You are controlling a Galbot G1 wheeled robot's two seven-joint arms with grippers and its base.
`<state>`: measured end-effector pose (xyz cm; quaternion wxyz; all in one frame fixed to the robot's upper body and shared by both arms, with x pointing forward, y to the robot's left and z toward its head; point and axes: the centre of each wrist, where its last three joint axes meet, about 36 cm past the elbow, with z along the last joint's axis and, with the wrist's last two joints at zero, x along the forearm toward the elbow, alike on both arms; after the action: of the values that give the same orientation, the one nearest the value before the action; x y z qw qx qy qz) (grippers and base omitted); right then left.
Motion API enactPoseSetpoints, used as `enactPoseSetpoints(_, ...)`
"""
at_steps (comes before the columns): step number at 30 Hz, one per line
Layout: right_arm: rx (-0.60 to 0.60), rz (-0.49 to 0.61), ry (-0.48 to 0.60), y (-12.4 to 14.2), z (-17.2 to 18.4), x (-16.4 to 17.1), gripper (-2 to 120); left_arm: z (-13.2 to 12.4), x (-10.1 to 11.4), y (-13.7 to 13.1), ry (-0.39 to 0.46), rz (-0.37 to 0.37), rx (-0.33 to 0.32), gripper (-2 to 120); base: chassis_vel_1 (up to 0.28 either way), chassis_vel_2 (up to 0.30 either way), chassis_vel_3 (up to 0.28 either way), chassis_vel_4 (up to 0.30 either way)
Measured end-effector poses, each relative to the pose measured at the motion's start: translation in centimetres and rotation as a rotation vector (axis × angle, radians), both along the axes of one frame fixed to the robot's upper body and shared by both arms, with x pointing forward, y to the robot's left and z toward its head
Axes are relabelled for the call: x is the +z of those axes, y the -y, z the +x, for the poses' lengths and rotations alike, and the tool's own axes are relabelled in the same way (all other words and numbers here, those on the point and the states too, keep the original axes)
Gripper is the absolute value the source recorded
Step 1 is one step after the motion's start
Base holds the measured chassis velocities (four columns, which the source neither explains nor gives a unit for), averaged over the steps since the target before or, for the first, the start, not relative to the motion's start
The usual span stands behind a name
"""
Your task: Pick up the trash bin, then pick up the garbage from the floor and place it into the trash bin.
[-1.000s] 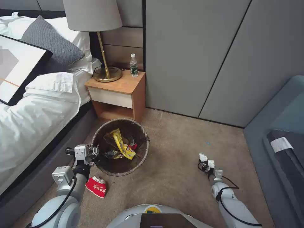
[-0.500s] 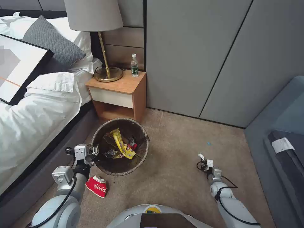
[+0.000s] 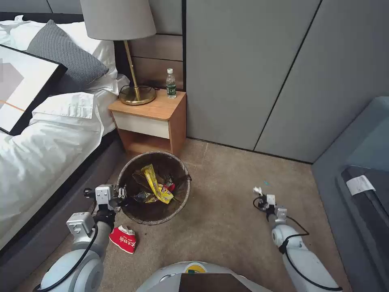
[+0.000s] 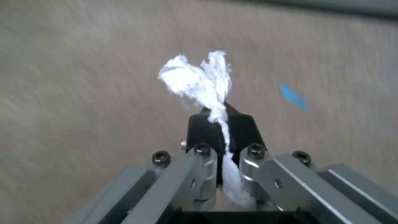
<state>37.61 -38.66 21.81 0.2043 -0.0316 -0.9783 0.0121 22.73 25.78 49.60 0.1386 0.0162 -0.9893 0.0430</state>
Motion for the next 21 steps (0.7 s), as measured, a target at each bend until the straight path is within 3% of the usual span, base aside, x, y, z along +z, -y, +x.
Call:
enactPoseSetpoints(5,0.073,0.014,0.059,-1.3,1.1,4.1,0,0.0,0.0,0.1,0.000,-0.003,0.000,2,0.000,0.000,0.000,0.000)
enactPoseSetpoints(8,0.170,0.025,0.137,-3.3,2.2,8.8,0,0.0,0.0,0.0,-0.001,-0.002,0.001,2,0.000,0.000,0.000,0.000)
enactPoseSetpoints(10,0.189,0.027,0.151,-3.7,2.3,9.6,0,0.0,0.0,0.0,-0.001,-0.001,0.001,2,0.000,0.000,0.000,0.000)
enactPoseSetpoints(13,0.294,0.048,0.215,-5.9,3.2,14.4,0,-0.1,0.0,0.0,-0.001,-0.002,0.001,2,0.000,0.000,0.000,0.000)
enactPoseSetpoints(21,0.484,0.081,0.317,-10.3,4.9,22.0,0,0.0,0.0,0.1,0.001,-0.003,0.000,2,0.000,0.000,0.000,0.000)
